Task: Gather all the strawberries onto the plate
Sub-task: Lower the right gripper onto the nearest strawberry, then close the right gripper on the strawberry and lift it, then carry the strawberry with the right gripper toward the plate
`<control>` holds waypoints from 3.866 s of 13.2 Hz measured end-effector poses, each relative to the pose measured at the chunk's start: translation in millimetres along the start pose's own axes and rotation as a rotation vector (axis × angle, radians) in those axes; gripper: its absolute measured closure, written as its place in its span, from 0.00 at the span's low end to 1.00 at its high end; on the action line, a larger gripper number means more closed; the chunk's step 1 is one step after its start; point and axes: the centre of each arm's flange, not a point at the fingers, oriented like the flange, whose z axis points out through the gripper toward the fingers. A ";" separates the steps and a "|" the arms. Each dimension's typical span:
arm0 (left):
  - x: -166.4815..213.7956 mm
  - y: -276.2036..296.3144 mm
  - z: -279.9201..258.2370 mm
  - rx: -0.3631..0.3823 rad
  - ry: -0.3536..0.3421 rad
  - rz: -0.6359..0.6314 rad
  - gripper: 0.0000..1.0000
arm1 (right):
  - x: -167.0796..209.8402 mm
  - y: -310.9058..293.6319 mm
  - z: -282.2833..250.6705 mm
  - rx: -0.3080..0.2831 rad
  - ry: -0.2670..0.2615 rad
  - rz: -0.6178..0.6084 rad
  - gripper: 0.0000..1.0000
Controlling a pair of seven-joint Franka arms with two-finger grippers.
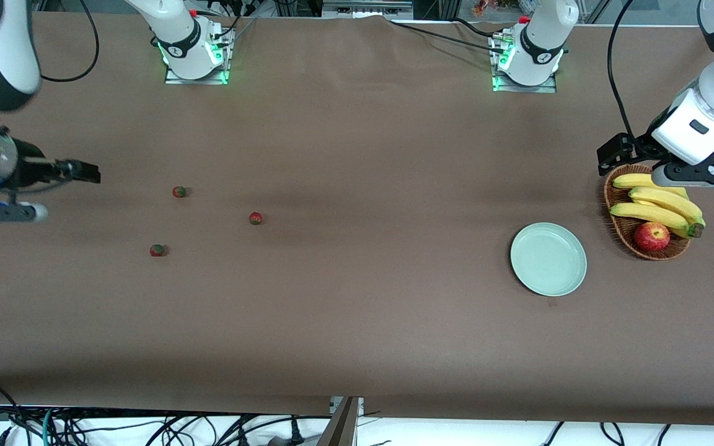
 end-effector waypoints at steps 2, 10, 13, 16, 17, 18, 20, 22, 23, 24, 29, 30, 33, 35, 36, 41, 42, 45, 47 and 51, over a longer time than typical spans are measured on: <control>-0.1 0.3 -0.1 0.000 0.000 0.001 0.00 | 41.3 1.0 59.6 -0.012 -0.032 0.003 0.00; -0.2 1.7 -0.3 0.000 0.000 0.003 0.00 | 97.2 -15.8 205.4 -0.015 -0.030 -0.011 0.00; -0.5 5.4 -0.4 0.000 0.000 0.010 0.00 | 80.2 -50.2 245.5 -0.007 -0.102 0.005 0.00; -0.9 7.1 -0.4 0.000 -0.002 0.013 0.00 | 54.5 -60.1 272.2 -0.006 -0.134 -0.007 0.00; -1.4 8.0 -0.1 0.001 -0.006 0.014 0.00 | 44.8 -59.6 278.5 -0.006 -0.132 -0.008 0.00; -2.0 8.9 0.1 0.001 -0.010 0.016 0.00 | 35.4 -59.0 283.4 -0.006 -0.130 -0.008 0.00; -3.9 12.9 0.3 0.002 -0.021 0.024 0.00 | 17.6 -58.2 295.1 -0.005 -0.121 -0.010 0.00; -5.0 15.2 0.6 0.003 -0.028 0.028 0.00 | 0.5 -57.5 309.5 -0.003 -0.107 -0.011 0.00; -5.3 14.6 0.8 0.003 -0.031 0.027 0.00 | -6.0 -57.3 315.4 -0.002 -0.098 -0.012 0.00; -5.3 13.3 0.9 0.003 -0.032 0.024 0.00 | -11.2 -57.2 320.9 -0.001 -0.087 -0.013 0.00; -5.2 10.9 1.1 0.003 -0.034 0.020 0.00 | -19.5 -56.9 328.4 0.001 -0.057 -0.016 0.03; -5.2 10.9 1.1 0.003 -0.034 0.020 0.00 | -19.7 -56.8 328.6 0.001 -0.055 -0.020 0.07; -5.2 11.1 0.9 0.003 -0.033 0.021 0.00 | -20.3 -53.8 329.6 -0.003 -0.054 -0.024 0.45; -5.2 11.8 0.1 0.003 -0.032 0.022 0.00 | -20.5 -48.1 327.4 -0.007 -0.050 -0.021 0.63; -5.1 11.8 -0.1 0.003 -0.031 0.022 0.00 | -20.7 -48.6 327.5 -0.007 -0.051 -0.022 0.63; -5.1 11.7 -0.1 0.003 -0.031 0.022 0.00 | -15.6 -57.0 318.9 -0.003 -0.024 -0.035 0.65; -5.1 11.7 -0.1 0.003 -0.031 0.022 0.00 | -9.1 -75.2 306.0 0.005 0.002 -0.044 0.65; -5.1 11.6 -0.2 0.003 -0.031 0.021 0.00 | 0.8 -177.4 250.4 0.055 0.081 0.043 0.65; -5.1 11.6 -0.3 0.003 -0.031 0.021 0.00 | -8.7 -258.3 225.5 0.115 0.105 0.141 0.65; -5.4 14.7 -0.7 0.003 -0.030 0.026 0.00 | -22.6 -418.5 217.5 0.241 0.090 0.314 0.65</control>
